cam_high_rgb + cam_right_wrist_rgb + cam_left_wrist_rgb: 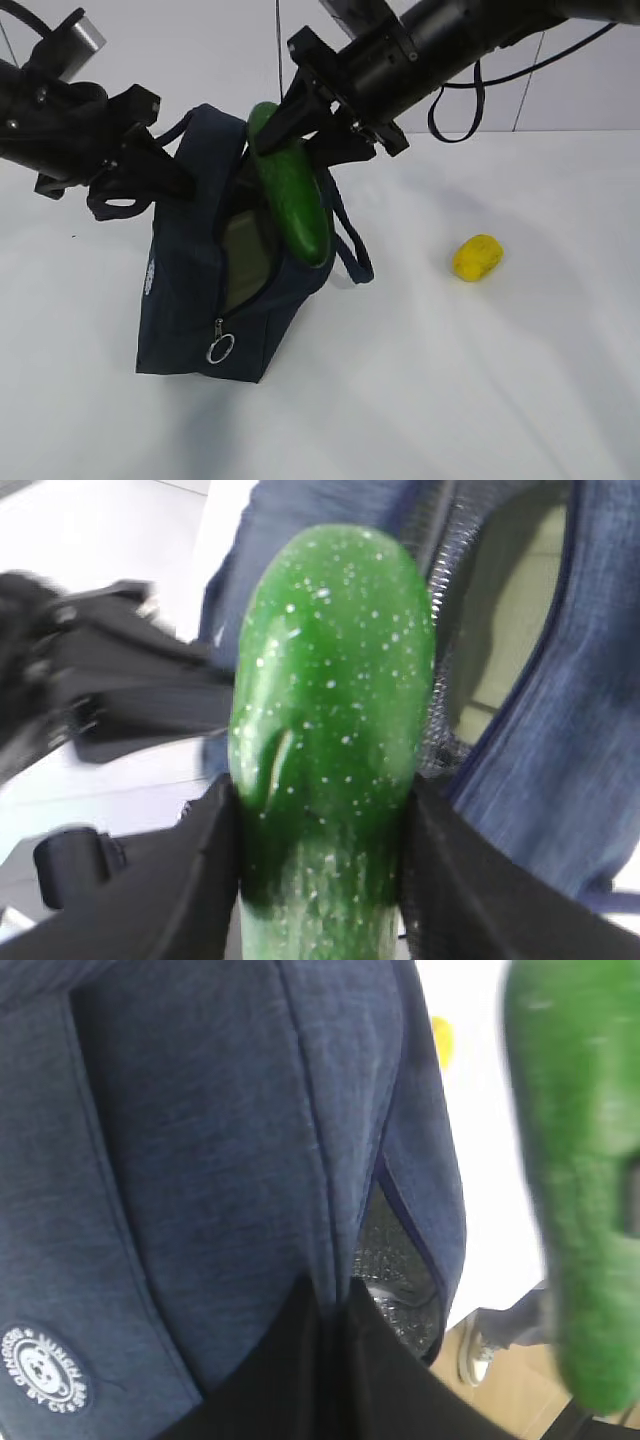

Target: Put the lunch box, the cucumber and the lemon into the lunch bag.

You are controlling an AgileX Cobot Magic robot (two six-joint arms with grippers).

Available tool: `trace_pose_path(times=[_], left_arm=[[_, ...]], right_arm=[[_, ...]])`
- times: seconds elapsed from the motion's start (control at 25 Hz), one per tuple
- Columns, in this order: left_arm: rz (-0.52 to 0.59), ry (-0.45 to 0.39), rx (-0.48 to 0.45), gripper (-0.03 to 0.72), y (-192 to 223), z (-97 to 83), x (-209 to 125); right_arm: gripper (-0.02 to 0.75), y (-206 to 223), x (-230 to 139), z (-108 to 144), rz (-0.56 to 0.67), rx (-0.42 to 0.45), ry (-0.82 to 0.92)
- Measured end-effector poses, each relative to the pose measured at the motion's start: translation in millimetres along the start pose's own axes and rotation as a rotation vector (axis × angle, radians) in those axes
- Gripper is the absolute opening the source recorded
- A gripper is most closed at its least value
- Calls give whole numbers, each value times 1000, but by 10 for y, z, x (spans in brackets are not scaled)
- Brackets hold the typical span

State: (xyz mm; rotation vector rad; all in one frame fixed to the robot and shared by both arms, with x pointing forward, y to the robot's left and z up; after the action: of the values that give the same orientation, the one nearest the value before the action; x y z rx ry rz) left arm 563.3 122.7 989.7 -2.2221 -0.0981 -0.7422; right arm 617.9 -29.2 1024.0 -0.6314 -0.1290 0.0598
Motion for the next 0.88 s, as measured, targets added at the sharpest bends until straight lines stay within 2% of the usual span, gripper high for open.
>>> trace_pose_path(times=[0.36, 0.88], left_arm=[[-12, -11, -5, -1, 0, -8, 20], [-35, -17, 8, -1, -1, 13, 56]], right_arm=[[345, 351, 240, -305, -37, 50, 132], [344, 372, 440, -348, -155, 53, 138]])
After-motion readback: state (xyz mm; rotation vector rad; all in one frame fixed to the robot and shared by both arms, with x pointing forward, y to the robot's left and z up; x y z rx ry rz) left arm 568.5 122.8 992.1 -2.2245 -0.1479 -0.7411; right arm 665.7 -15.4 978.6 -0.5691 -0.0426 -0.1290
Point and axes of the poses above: a point on each arm's last joint axis where the gripper is mounted, y pointing out along that axis toward the gripper, z along the wrist's bending axis when the last joint is at zero, x = y × z, the point moved 7 cm from there along y, pointing out along that axis toward the gripper, and after that the axes turned 15 degrees about y, right-handed, at the moved point
